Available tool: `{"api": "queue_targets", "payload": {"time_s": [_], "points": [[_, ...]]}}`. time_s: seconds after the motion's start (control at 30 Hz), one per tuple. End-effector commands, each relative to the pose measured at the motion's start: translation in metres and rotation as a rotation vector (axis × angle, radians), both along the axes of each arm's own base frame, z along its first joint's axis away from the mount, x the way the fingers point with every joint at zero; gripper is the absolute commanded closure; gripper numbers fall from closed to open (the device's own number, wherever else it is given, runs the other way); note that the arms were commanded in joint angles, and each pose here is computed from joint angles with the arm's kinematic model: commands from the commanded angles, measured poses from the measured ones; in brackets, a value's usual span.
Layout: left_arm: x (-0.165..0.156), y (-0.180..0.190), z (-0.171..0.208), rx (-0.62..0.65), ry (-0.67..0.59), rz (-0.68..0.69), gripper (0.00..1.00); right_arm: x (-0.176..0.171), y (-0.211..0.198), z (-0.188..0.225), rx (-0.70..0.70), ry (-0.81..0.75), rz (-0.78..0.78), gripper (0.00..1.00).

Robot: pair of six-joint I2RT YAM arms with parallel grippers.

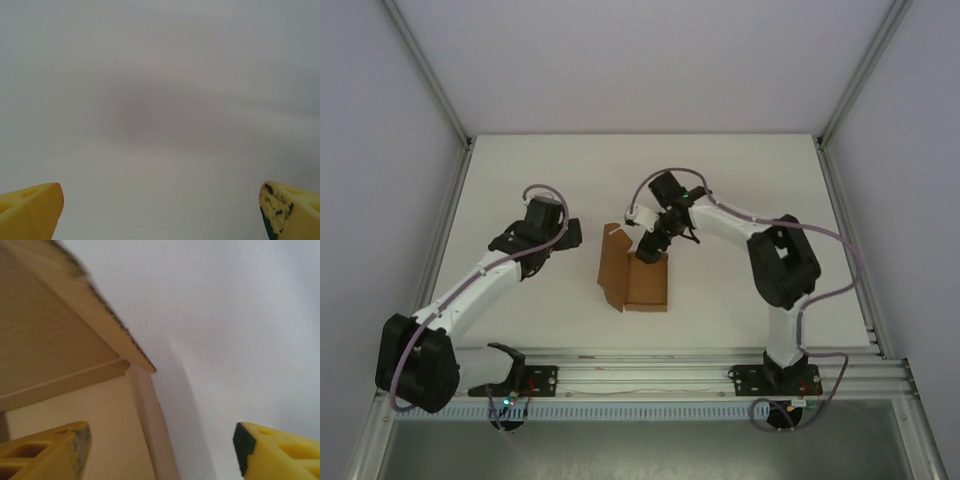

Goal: Assemble paper box

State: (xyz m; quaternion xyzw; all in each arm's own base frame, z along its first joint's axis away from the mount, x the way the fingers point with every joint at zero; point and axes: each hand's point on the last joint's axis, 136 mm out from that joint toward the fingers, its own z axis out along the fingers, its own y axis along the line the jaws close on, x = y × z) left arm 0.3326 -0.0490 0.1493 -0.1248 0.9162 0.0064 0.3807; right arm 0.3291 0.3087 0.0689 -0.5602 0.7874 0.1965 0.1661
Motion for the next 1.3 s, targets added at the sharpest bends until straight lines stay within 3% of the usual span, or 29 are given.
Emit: {"api": "queue_targets", "payload": {"time_s": [0.0, 0.07, 0.17, 0.27, 0.37, 0.47, 0.57, 0.7, 0.77, 0.83, 1.07, 1.17, 1.27], "points": [[-0.007, 0.017, 0.016, -0.001, -0.064, 0.094, 0.0, -0.018, -0.009, -0.014, -0.075, 0.07, 0.052, 0.31], [-0.008, 0.021, 0.024, 0.004, -0.09, 0.108, 0.0, -0.013, -0.009, -0.02, -0.078, 0.064, 0.009, 0.43], [-0.008, 0.022, 0.035, -0.001, -0.121, 0.117, 0.0, 0.003, -0.007, -0.021, -0.059, 0.01, -0.112, 0.74], [-0.008, 0.025, 0.043, 0.002, -0.138, 0.134, 0.0, 0.024, -0.012, -0.011, -0.017, -0.074, -0.343, 0.86], [-0.006, 0.028, 0.049, 0.011, -0.15, 0.152, 0.0, 0.03, -0.027, -0.001, 0.025, -0.098, -0.594, 0.95], [-0.003, 0.025, 0.054, 0.003, -0.161, 0.144, 0.0, 0.032, -0.063, 0.002, 0.011, -0.109, -0.976, 0.96], [0.002, 0.021, 0.054, -0.014, -0.169, 0.129, 0.0, 0.009, -0.096, -0.011, -0.069, -0.103, -1.299, 1.0], [0.014, 0.004, 0.054, -0.043, -0.171, 0.043, 0.0, -0.016, -0.083, -0.037, 0.008, 0.0, -1.414, 1.0], [0.019, -0.012, 0.053, -0.064, -0.169, -0.047, 0.0, -0.016, -0.082, -0.032, 0.032, -0.005, -1.436, 0.96], [0.023, -0.031, 0.05, -0.094, -0.171, -0.159, 0.0, -0.015, -0.081, -0.022, 0.04, -0.029, -1.426, 0.86], [0.028, -0.098, 0.044, -0.186, -0.157, -0.563, 0.0, -0.006, -0.087, 0.034, 0.09, -0.132, -1.347, 0.29], [0.033, -0.111, 0.042, -0.148, -0.166, -0.69, 0.0, 0.004, -0.092, 0.058, 0.119, -0.199, -1.235, 0.15], [0.05, -0.107, 0.036, -0.071, -0.115, -0.682, 0.0, 0.019, -0.087, 0.079, 0.177, -0.158, -1.068, 0.08]]}}
